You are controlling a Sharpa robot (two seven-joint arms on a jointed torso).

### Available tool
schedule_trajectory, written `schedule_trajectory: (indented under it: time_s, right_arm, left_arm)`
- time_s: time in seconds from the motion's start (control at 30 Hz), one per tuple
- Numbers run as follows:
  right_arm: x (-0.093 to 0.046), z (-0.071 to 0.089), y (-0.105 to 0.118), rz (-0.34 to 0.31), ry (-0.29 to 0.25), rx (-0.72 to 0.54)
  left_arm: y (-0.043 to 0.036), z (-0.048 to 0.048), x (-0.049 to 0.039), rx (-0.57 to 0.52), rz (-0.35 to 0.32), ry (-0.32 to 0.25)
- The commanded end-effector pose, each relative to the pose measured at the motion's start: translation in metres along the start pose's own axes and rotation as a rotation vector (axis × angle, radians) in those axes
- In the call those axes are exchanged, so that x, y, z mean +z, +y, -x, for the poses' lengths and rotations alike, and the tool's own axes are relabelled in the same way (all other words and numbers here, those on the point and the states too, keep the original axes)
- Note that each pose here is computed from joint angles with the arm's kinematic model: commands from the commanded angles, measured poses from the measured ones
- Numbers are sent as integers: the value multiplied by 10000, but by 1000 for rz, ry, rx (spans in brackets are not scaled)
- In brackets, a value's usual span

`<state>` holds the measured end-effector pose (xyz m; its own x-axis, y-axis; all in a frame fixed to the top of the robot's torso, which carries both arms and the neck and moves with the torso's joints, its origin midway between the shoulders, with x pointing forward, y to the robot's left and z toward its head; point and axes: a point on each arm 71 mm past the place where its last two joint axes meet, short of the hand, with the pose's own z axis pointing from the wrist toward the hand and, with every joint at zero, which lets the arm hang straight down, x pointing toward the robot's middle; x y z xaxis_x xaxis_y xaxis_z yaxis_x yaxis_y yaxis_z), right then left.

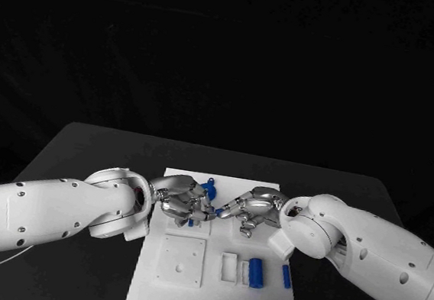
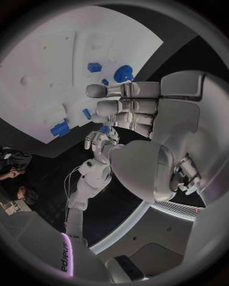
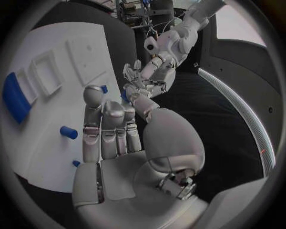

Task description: Assemble the parts on the task board

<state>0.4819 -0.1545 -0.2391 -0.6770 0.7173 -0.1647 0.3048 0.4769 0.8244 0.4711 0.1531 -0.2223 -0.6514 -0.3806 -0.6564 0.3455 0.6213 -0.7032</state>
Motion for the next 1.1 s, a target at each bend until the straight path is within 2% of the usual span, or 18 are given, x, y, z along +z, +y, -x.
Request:
schedule_trajectory:
  time_s: [0.03,1.1]
  right_arm:
    - [4,-33,8,0,26,-11]
    - [24,-86,4,-25,51,-26]
  left_arm:
    - [-40,-33,15,5,-17,31]
    - [-59,-64,33,4,-18,59]
